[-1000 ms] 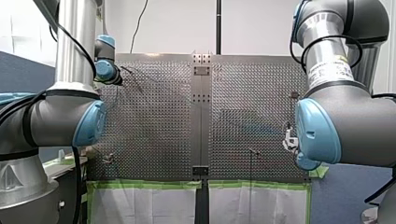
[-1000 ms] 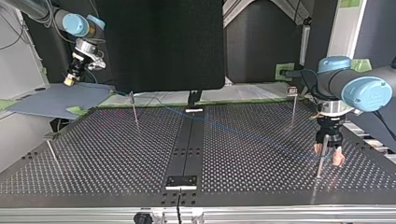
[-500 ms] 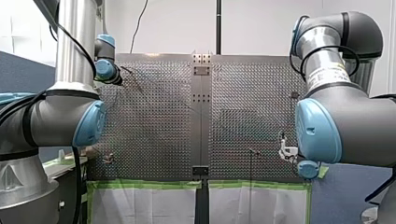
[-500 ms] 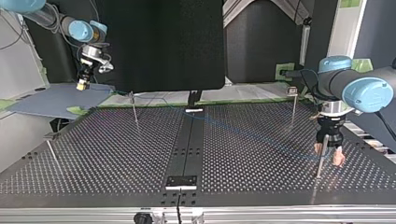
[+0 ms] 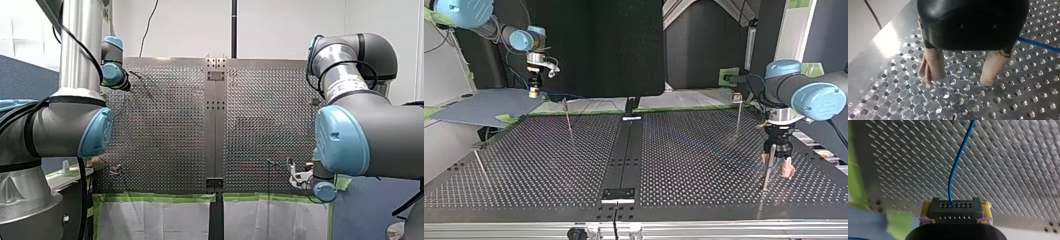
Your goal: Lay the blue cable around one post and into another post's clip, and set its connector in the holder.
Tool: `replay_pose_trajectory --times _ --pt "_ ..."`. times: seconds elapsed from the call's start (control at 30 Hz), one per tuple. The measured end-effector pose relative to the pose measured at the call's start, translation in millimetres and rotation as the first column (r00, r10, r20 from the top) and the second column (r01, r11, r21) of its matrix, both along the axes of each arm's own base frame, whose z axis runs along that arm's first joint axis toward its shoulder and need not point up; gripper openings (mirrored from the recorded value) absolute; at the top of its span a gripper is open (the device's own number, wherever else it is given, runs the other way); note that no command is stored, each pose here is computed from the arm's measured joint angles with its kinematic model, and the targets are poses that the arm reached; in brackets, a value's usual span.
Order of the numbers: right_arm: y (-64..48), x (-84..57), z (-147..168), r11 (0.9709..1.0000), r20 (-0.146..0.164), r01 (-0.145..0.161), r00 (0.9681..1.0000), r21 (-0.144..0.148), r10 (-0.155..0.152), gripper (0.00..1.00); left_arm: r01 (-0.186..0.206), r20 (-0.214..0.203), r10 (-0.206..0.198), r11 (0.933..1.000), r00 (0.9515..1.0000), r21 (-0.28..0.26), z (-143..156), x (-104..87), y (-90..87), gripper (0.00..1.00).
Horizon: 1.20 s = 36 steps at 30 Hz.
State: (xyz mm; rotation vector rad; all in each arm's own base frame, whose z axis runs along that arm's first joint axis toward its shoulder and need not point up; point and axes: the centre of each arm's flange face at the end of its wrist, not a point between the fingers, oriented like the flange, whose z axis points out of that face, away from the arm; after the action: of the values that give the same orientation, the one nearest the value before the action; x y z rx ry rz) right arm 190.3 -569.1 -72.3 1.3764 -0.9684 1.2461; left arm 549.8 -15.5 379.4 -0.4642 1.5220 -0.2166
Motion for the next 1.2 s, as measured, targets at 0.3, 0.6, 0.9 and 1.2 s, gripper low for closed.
replay_pose_trajectory --times 0.3,0.6,0.9,1.2 --pt "12.7 14.3 -18.1 0.9942 -0.034 -0.093 0.9949 0.055 0.095 0.00 -0.001 0.000 0.001 1.0000 1.0000 0.005 0.3 0.0 0.4 1.00" --pt "8.8 21.8 -17.9 0.9827 -0.057 -0.169 0.9833 0.077 0.173 0.00 -0.004 -0.001 0.004 1.0000 1.0000 0.007 -0.1 -0.2 1.0 1.00" --pt "5.8 16.3 -17.3 0.9719 -0.051 -0.223 0.9724 0.075 0.227 0.00 -0.008 -0.002 0.008 0.9999 1.0000 0.007 0.0 -0.4 1.1 1.00" --pt "4.2 8.9 -17.7 0.9584 -0.042 -0.275 0.9595 0.077 0.279 0.00 -0.047 -0.008 0.047 0.9988 0.9989 -0.012 -1.0 -2.1 4.8 1.00"
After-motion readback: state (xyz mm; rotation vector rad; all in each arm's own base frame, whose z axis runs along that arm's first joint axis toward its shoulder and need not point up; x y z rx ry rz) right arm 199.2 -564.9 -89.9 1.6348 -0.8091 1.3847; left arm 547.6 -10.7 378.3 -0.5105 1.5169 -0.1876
